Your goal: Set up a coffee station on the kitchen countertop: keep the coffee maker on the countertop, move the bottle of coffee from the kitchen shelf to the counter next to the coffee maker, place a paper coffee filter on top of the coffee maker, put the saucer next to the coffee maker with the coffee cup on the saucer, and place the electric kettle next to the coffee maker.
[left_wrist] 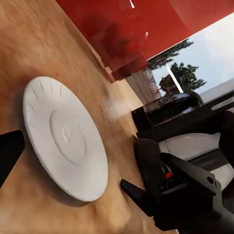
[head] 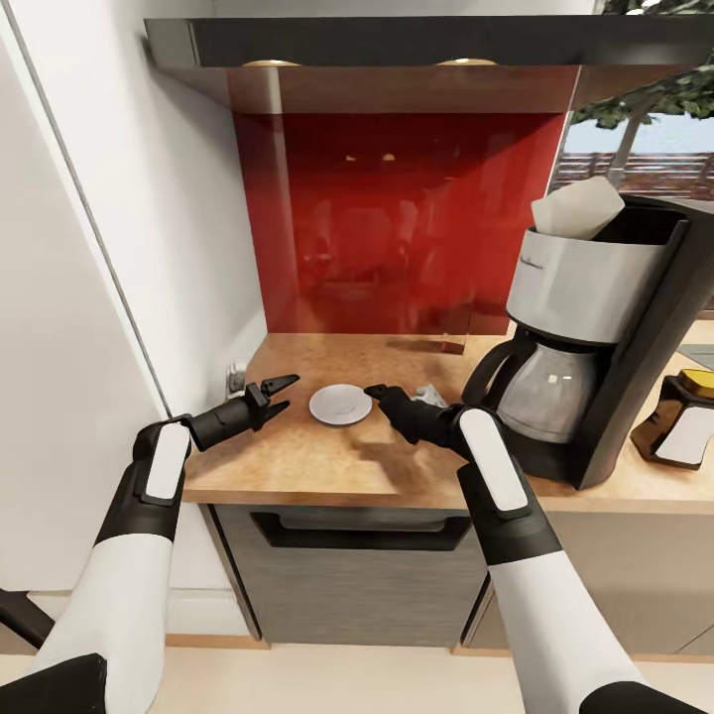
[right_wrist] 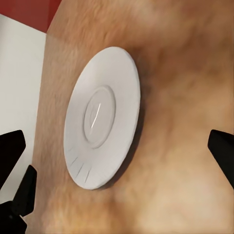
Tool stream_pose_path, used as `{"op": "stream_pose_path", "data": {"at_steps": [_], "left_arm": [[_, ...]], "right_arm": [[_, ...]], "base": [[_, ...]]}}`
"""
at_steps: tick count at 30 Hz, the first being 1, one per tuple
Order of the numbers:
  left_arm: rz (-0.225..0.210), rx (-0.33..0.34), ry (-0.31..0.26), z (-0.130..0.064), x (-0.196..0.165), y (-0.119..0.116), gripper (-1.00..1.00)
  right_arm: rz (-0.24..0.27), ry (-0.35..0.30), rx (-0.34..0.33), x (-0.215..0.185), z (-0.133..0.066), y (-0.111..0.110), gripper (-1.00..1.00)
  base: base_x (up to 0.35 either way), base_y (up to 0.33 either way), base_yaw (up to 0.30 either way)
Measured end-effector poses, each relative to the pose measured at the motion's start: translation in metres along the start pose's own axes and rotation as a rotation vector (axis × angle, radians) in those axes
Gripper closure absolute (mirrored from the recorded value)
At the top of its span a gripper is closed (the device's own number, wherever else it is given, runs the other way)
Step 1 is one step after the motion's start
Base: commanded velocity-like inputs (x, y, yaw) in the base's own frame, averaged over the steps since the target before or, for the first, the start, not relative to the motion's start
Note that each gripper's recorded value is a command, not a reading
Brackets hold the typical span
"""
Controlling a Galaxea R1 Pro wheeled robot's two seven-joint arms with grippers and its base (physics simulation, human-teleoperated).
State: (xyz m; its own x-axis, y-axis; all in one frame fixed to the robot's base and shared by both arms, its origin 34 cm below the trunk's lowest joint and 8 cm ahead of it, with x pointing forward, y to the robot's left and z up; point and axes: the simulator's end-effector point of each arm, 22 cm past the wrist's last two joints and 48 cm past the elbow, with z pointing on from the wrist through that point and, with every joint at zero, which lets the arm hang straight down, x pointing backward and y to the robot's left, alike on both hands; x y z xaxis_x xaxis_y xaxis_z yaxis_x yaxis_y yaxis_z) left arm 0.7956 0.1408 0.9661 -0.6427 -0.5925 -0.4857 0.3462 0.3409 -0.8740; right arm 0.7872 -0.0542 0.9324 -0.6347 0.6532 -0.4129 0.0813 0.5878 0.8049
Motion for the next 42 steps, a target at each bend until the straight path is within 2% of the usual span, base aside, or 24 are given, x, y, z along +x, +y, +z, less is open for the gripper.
{"op": "stream_pose_path", "data": {"at_steps": [5,7,8,22,28,42], "left_arm": [[-0.005,0.016,0.002,0.001,0.0,-0.002,-1.0],[-0.103,0.019,0.039,0.009,0.019,0.017,-1.0],[-0.108,0.024,0.04,0.009,0.02,0.017,-1.0],[-0.116,0.034,0.041,0.01,0.021,0.015,-1.0],[-0.12,0.037,0.041,0.01,0.021,0.015,-1.0],[-0.129,0.038,0.034,0.008,0.019,0.016,-1.0]], "right_arm": [[0.006,0.006,-0.007,0.002,0.001,0.002,-1.0],[0.009,0.009,-0.008,0.003,0.001,0.003,-1.0],[0.01,0.009,-0.008,0.003,0.001,0.003,-1.0],[0.01,0.008,-0.008,0.003,0.001,0.003,-1.0],[0.038,-0.014,0.003,-0.001,0.003,-0.001,-1.0],[0.046,-0.022,0.005,-0.002,0.005,-0.002,-1.0]], "base": [[0.0,-0.044,0.0],[0.0,-0.166,0.0],[0.0,-0.125,0.0],[0.0,-0.027,0.0],[0.0,-0.001,0.0],[0.0,0.0,0.0]]}}
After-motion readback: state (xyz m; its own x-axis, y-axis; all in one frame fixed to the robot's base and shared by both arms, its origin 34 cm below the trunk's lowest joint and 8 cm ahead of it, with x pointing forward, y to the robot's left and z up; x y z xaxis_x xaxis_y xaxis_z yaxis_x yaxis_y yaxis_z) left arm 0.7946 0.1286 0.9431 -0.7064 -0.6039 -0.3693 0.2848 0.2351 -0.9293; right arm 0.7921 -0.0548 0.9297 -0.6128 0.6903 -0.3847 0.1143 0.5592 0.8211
